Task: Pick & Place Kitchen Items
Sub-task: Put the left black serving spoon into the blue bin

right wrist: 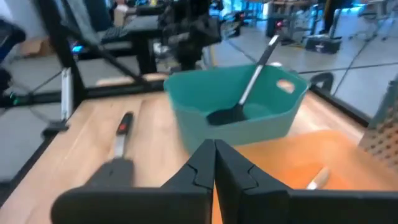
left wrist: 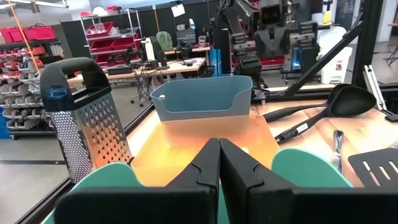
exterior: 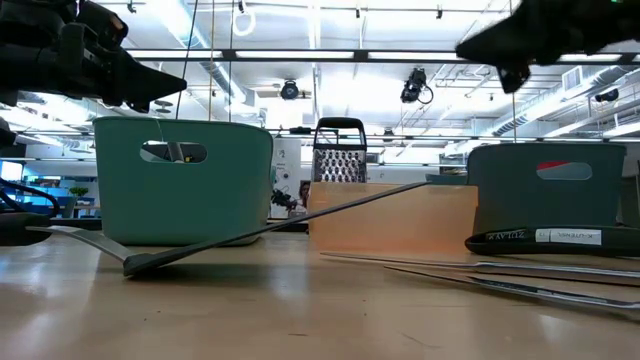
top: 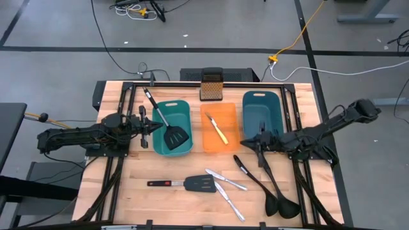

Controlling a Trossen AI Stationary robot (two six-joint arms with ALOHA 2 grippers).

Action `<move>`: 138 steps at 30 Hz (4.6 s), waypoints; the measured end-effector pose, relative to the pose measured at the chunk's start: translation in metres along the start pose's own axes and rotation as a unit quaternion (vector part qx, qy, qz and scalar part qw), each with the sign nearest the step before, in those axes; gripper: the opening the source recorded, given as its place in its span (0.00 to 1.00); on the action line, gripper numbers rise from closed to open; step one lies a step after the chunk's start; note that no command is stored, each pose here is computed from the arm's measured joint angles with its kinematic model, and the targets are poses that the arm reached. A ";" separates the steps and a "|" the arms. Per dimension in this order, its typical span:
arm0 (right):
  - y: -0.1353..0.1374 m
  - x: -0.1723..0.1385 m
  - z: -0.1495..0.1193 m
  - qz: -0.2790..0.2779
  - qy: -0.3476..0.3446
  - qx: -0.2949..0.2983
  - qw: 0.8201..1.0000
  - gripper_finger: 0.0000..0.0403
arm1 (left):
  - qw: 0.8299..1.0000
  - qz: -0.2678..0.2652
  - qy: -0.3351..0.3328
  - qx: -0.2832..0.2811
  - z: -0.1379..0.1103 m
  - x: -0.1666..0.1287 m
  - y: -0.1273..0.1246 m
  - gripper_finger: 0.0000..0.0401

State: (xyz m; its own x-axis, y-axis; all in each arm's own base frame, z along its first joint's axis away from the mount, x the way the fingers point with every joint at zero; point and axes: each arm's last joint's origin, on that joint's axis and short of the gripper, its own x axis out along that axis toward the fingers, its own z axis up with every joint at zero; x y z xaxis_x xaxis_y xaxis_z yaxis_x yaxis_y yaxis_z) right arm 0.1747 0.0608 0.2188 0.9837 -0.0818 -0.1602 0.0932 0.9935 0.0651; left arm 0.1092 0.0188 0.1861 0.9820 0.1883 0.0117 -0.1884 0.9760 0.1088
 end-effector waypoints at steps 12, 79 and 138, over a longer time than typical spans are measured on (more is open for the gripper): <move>-0.012 -0.034 -0.018 0.000 -0.088 -0.002 0.996 0.01 | 1.000 0.002 0.014 0.002 -0.003 0.000 0.000 0.02; 0.090 0.057 -0.078 -0.133 0.533 0.109 0.828 0.40 | 1.000 0.003 0.023 -0.002 -0.004 0.000 0.000 0.02; -0.006 -0.063 -0.014 0.071 -0.124 0.067 0.987 0.11 | 1.000 0.003 0.023 -0.001 -0.004 0.000 0.000 0.02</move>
State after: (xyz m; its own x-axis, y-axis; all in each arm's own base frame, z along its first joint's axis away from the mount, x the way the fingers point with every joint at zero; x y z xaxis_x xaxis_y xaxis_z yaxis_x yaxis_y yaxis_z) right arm 0.1097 0.0613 0.2151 0.9941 0.0239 0.1054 -0.0449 0.9785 0.2014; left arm 0.1092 0.0191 0.1817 0.9793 0.1995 -0.0336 -0.1949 0.9751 0.1061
